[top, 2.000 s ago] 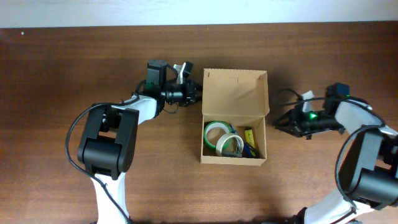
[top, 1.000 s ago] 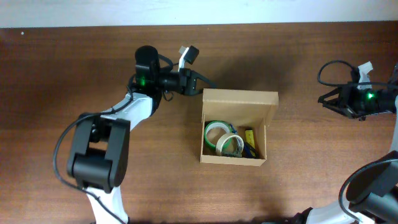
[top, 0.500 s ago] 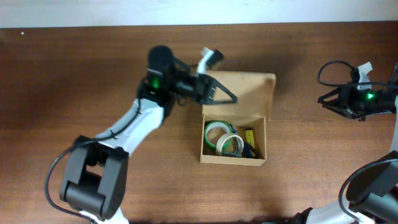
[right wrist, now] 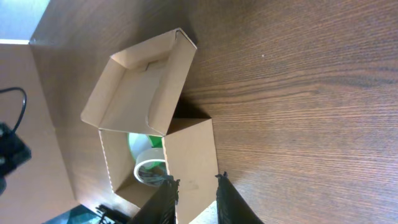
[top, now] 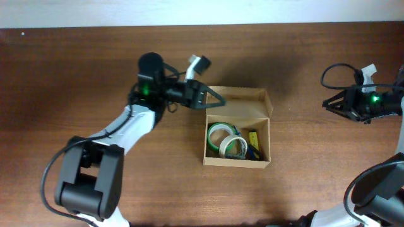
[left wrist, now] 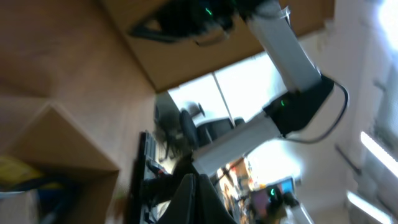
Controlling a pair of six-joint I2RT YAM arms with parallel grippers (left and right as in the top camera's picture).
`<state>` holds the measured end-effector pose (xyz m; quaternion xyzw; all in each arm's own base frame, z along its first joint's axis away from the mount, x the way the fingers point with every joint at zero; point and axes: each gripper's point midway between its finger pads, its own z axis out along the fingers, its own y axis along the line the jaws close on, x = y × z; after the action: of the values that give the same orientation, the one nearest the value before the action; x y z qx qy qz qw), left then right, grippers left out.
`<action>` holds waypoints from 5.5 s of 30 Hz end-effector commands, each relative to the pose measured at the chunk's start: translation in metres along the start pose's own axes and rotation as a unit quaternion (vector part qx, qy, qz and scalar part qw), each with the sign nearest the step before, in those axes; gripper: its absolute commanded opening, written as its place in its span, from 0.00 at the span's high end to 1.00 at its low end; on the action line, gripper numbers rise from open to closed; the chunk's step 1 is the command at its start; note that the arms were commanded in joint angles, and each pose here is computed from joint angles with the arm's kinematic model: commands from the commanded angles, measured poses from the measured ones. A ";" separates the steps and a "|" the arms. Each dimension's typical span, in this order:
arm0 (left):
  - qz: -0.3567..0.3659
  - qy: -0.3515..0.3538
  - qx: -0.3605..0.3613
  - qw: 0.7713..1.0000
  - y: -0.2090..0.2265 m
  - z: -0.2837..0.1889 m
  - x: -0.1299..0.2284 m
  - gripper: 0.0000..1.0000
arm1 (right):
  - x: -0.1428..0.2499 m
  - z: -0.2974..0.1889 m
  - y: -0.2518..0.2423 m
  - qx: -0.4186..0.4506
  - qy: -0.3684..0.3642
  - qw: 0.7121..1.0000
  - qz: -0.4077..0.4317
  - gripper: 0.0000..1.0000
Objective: Pack container
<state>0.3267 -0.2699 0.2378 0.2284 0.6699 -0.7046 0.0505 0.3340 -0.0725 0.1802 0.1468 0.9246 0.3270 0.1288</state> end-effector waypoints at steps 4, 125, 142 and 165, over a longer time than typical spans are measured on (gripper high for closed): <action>-0.022 -0.100 -0.108 0.989 0.067 -0.047 0.005 0.98 | -0.004 -0.007 0.005 0.005 -0.012 1.000 -0.019 0.93; 0.015 0.056 -0.449 0.892 -0.002 -0.037 0.030 0.98 | 0.142 0.059 0.113 0.164 0.262 0.925 -0.221 0.96; 0.059 0.096 -0.740 0.663 -0.022 -0.141 0.061 0.98 | 0.181 0.118 0.102 0.284 0.258 0.868 -0.316 0.95; 0.230 -0.098 -0.692 0.677 -0.183 -0.143 0.097 0.96 | 0.204 0.152 0.066 0.268 0.280 0.871 -0.301 0.96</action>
<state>0.2109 -0.0987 0.3617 0.2213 0.8863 -0.0297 0.4056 0.2088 0.1333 0.0937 -0.2137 0.9737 0.0391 -0.0687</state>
